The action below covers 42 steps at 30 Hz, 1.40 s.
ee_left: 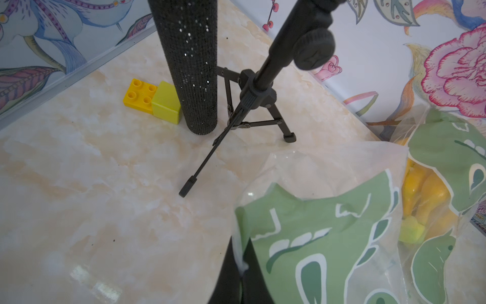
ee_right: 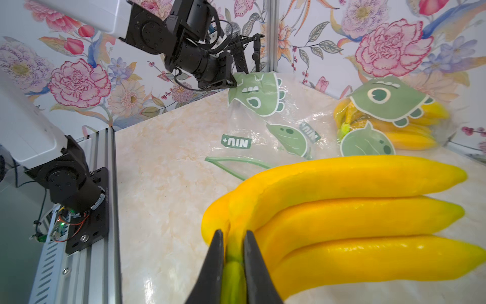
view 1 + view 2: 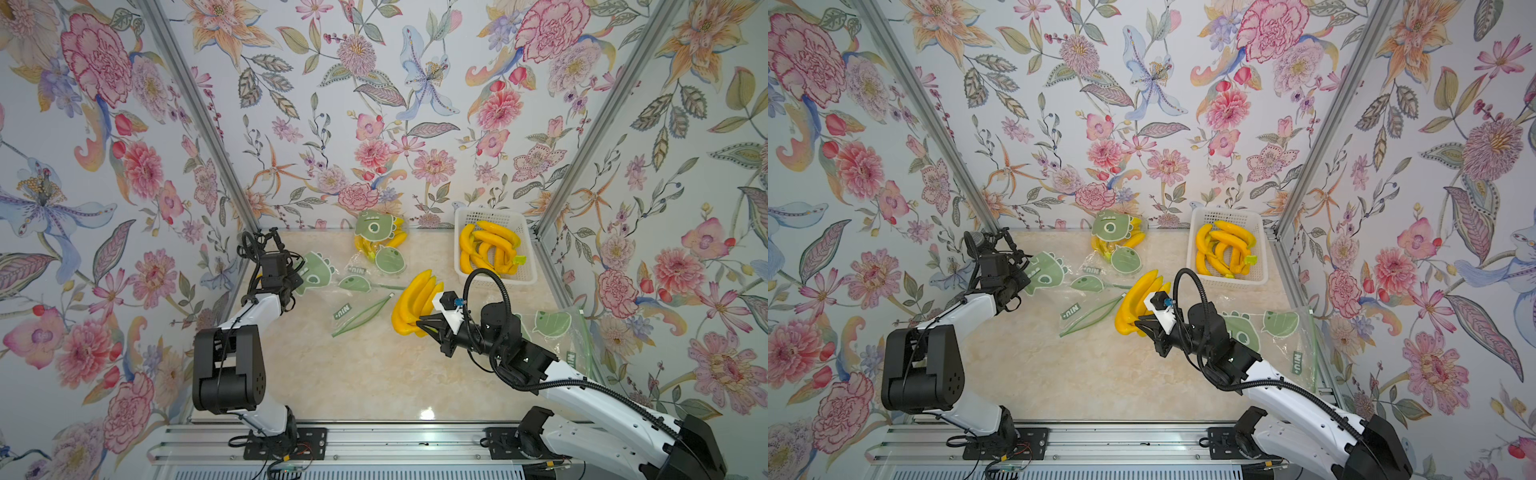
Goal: Open the zip-top bag and take out the banana
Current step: Place the banana in the basket, then pick up the zipper food storage bag at the center of the board.
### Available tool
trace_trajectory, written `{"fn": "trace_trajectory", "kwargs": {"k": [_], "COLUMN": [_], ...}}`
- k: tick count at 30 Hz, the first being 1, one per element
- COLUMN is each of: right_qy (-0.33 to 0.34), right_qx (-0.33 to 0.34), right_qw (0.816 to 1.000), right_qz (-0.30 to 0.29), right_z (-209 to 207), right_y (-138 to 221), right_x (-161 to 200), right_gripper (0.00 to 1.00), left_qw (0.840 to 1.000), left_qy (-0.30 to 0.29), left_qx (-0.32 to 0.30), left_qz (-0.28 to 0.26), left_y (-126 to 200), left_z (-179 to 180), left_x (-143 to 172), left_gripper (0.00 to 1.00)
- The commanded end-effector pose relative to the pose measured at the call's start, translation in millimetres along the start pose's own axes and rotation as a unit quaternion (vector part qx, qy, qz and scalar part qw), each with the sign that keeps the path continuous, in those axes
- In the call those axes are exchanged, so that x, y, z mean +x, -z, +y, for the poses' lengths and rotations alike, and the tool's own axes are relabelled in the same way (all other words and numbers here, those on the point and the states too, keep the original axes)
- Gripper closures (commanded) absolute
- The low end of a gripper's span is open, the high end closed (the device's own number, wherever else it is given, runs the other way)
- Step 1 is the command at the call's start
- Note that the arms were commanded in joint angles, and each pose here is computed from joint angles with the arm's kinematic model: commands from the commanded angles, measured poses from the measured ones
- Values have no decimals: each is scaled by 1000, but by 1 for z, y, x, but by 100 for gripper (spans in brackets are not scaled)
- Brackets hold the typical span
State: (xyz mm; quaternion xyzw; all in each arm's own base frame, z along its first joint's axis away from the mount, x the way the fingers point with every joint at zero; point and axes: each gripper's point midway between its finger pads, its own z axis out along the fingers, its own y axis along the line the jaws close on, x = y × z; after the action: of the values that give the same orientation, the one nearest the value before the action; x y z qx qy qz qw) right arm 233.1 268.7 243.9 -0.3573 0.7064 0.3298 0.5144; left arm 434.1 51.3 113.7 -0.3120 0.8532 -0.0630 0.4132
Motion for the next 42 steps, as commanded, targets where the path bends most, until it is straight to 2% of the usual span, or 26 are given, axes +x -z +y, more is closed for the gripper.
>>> {"fn": "trace_trajectory", "kwargs": {"k": [1,4,10,19,26,33,36,42], "right_qy": [16,4,-28,-37,-89,-154,-181,-233], "right_qx": [26,63,142,154,167,186,215,272], "right_qw": [998,994,980,978,975,967,957,931], "right_qz": [-53,-88,-136,-133,-114,-82,-72,-72], "right_z": [-39,-93,-200,-303,-367,-401,-404,-393], "right_y": [8,15,23,-2,-9,-11,-4,16], "right_x": [-49,-77,-107,-119,-78,-27,-8,20], "right_gripper": [92,91,92,91,90,87,73,60], "left_qw": [1000,999,997,995,995,994,994,993], "left_qy": [1,-14,-36,-47,-53,-54,-56,-66], "left_qx": [22,38,56,71,70,71,74,82], "left_qz": [3,19,35,50,52,56,56,55], "left_y": [12,15,23,25,27,28,30,36], "left_z": [-4,-10,-16,-18,-15,-15,-19,-30], "left_x": [9,23,44,62,66,69,68,70], "left_gripper": [100,100,100,100,100,100,100,100]}}
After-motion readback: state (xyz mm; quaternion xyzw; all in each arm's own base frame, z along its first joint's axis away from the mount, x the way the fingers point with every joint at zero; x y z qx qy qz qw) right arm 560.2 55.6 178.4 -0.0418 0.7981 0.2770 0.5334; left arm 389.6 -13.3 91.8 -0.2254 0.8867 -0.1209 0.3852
